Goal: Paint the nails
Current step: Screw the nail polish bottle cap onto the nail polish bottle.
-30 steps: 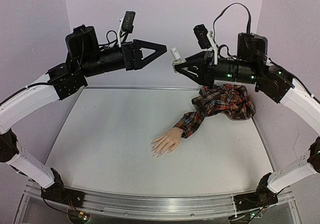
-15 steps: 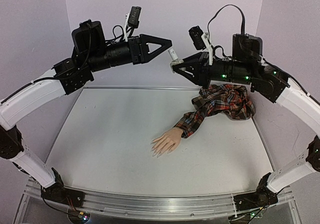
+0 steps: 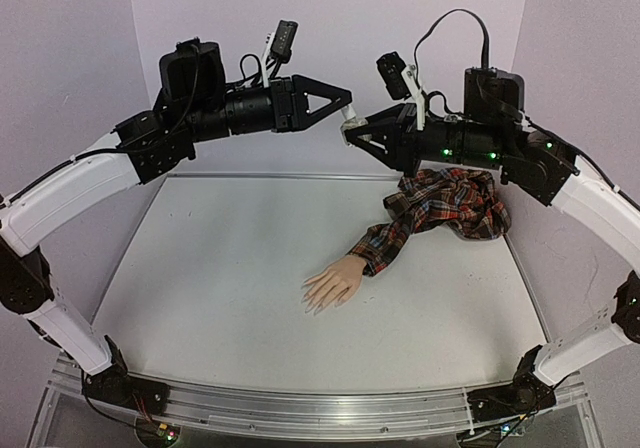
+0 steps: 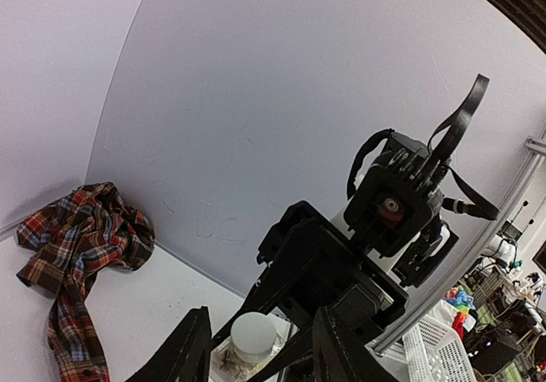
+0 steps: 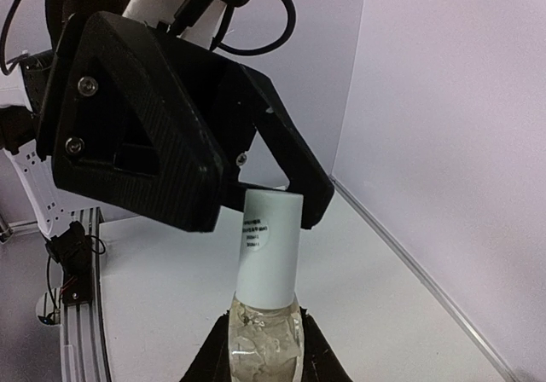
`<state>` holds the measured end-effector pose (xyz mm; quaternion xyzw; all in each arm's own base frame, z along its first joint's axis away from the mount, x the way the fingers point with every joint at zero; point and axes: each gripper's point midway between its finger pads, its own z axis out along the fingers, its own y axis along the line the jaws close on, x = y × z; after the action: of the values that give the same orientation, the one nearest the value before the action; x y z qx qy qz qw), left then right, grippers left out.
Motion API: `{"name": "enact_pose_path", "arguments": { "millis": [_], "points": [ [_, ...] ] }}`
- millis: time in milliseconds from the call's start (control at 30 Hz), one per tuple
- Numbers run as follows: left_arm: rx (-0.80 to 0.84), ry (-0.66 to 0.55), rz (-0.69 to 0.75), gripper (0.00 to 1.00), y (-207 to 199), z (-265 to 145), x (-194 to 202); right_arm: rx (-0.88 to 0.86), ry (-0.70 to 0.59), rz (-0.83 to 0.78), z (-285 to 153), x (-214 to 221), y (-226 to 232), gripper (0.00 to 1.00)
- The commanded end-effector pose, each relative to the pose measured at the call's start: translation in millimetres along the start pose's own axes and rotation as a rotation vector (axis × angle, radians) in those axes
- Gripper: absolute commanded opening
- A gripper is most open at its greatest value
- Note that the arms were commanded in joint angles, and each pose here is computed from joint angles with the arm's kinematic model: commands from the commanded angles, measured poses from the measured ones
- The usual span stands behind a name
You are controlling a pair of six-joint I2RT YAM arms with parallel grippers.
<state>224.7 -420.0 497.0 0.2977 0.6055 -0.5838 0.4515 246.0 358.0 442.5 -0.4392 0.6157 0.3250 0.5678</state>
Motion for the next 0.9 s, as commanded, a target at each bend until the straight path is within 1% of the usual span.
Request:
{"name": "enact_pose_path", "arguments": {
  "millis": [0, 133, 267, 467, 500, 633, 767, 867],
  "points": [
    [0.030, -0.006, 0.010, 0.42, -13.2, 2.7, -14.1, 0.022, -0.107, -0.042, -13.6, -39.5, -1.0, 0.00],
    [0.027, -0.018, 0.018, 0.39, -14.2, 1.8, -17.4, 0.015, -0.103, -0.042, -13.0, -39.1, 0.6, 0.00],
    [0.016, -0.001, 0.015, 0.37, -11.3, 4.4, -15.3, 0.014, -0.104, -0.047, -13.4, -40.0, 1.1, 0.00],
    [0.022, 0.012, 0.019, 0.28, -12.1, 6.9, -14.5, 0.009, -0.094, -0.051, -11.3, -39.0, 2.1, 0.00],
    [0.021, 0.018, 0.021, 0.25, -11.9, 7.5, -13.7, 0.010, -0.093, -0.050, -11.1, -38.5, 2.0, 0.00],
    [0.013, 0.053, 0.042, 0.01, -11.9, 9.6, -8.8, 0.007, -0.093, -0.044, -12.4, -40.5, 2.5, 0.00],
    [0.033, 0.125, 0.068, 0.00, -14.0, 14.0, 1.5, 0.006, -0.097, -0.029, -13.9, -43.7, 2.4, 0.00],
    [0.065, 0.162, 0.070, 0.00, -17.7, 17.3, 13.9, -0.015, -0.123, 0.002, -16.9, -54.9, 5.7, 0.00]
  ]
}}
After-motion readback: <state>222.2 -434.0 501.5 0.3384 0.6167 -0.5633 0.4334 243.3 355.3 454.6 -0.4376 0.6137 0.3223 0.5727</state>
